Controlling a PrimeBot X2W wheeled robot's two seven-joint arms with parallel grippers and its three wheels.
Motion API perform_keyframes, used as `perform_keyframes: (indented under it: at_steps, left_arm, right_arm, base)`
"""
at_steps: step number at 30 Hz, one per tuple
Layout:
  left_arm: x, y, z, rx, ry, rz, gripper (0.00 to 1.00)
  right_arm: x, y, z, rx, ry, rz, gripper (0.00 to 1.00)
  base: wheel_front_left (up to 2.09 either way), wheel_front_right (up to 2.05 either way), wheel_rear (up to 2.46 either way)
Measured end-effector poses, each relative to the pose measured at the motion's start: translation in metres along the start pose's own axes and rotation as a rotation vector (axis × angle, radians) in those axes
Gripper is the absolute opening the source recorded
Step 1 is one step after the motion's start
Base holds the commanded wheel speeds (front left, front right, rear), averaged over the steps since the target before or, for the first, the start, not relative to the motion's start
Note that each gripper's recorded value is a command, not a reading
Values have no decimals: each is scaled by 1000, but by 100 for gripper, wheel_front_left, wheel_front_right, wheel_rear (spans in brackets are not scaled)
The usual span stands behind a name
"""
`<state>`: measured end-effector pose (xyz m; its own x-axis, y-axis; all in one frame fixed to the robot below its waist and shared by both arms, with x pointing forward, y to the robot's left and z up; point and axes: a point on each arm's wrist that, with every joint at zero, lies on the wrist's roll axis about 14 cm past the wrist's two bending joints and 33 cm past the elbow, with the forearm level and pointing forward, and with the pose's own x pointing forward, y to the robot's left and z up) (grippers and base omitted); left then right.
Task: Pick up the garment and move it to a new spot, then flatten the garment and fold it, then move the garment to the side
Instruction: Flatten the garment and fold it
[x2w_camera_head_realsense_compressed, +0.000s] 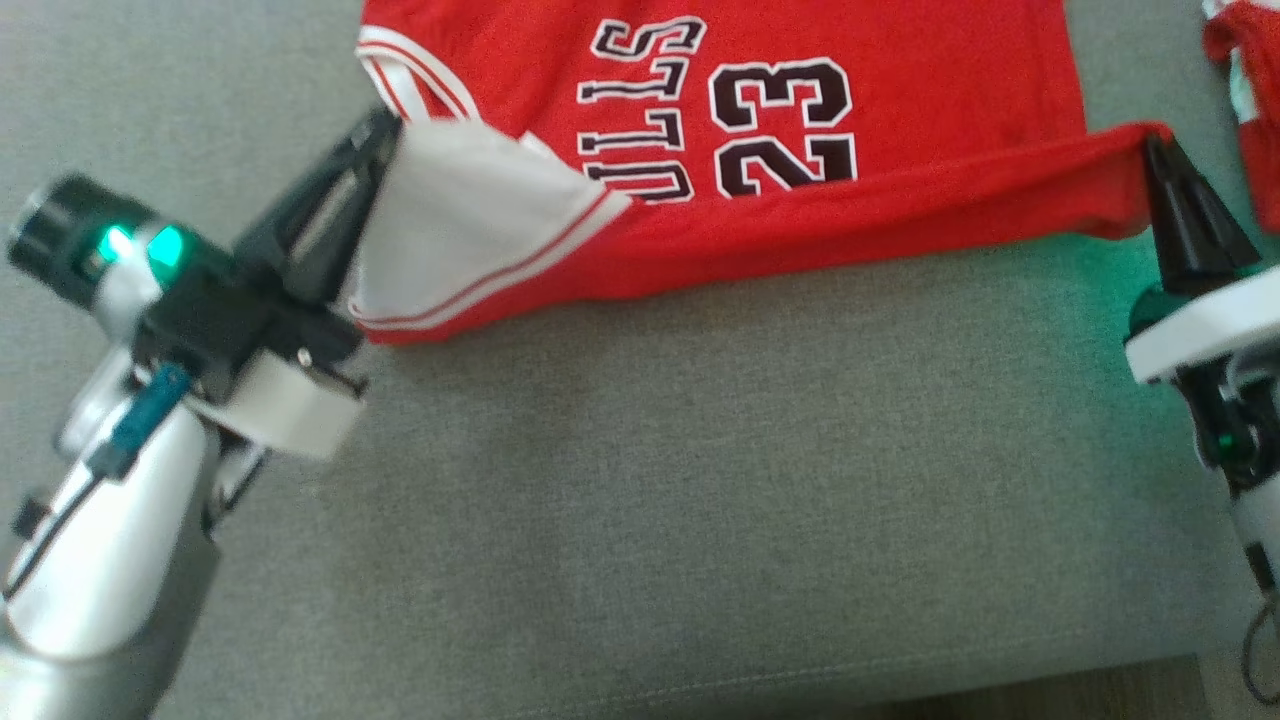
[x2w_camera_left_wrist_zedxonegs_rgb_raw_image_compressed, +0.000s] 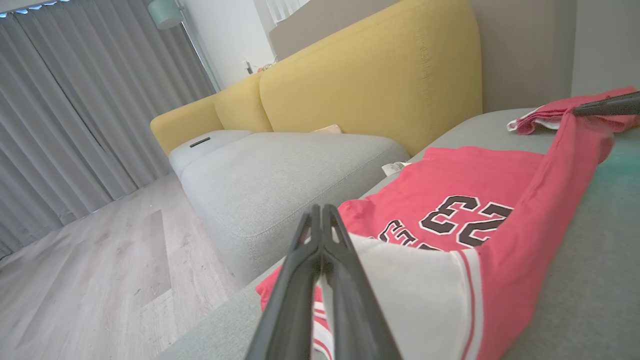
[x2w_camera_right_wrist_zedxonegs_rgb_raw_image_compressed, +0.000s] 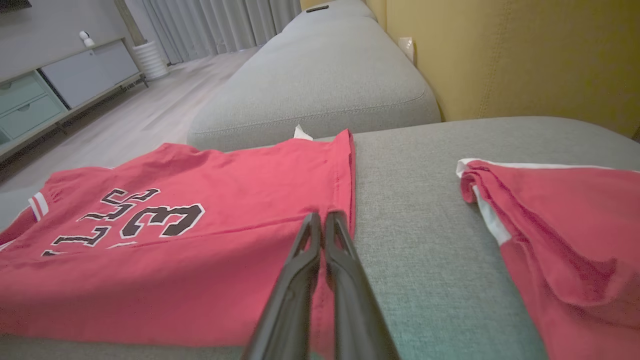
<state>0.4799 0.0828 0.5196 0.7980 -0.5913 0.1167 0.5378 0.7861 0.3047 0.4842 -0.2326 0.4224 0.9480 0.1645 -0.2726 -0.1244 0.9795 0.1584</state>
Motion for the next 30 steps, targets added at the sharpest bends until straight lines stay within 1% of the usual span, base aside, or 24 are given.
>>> perform_keyframes:
  at_steps: [6, 8, 13, 17, 18, 19, 20, 21, 22, 24, 26, 28, 30]
  left_arm:
    - [26, 12, -15, 57, 5, -14, 0]
    - [38, 17, -18, 84, -6, -18, 0]
    - [51, 22, -22, 90, -17, -16, 0]
    - [51, 18, -36, 82, 16, -26, 0]
    - [51, 18, -40, 69, 26, -20, 0]
    - [51, 17, -44, 58, 37, -16, 0]
    - [51, 16, -46, 50, 43, -14, 16]
    - [51, 15, -47, 45, 48, -13, 71]
    - [51, 16, -48, 45, 49, -6, 100]
    - [52, 22, -44, 46, 41, 35, 100]
    - [50, 36, -38, 35, 27, 112, 100]
    - [42, 49, -36, -25, 25, 213, 100]
    - [25, 46, -48, -119, 64, 277, 100]
  right_arm:
    - [21, -4, -14, -33, 38, -6, 0]
    - [31, -8, -13, -52, 26, -11, 0]
    - [45, -9, -10, -68, 6, -6, 0]
    - [50, -10, -13, -84, 14, -6, 0]
    - [52, -9, -15, -85, 18, -5, 46]
    - [53, -9, -17, -86, 24, -5, 100]
    - [54, -9, -17, -85, 24, -6, 100]
    - [55, -8, -16, -84, 17, -5, 100]
    - [56, -7, -14, -83, 11, -4, 100]
    - [58, -4, -8, -81, -11, 1, 100]
    - [58, 2, 5, -73, -51, 9, 100]
    - [56, 8, 23, -62, -109, 18, 100]
    - [49, 12, 31, -51, -146, 22, 100]
  base:
    - [0, 0, 0]
    - [0, 0, 0]
    - [0, 0, 0]
    - [0, 0, 0]
    - [0, 0, 0]
    - [0, 0, 0]
    - [0, 0, 0]
    - [0, 0, 0]
    - [0, 0, 0]
    - [0, 0, 0]
    - [0, 0, 0]
    - [0, 0, 0]
    - [0, 0, 0]
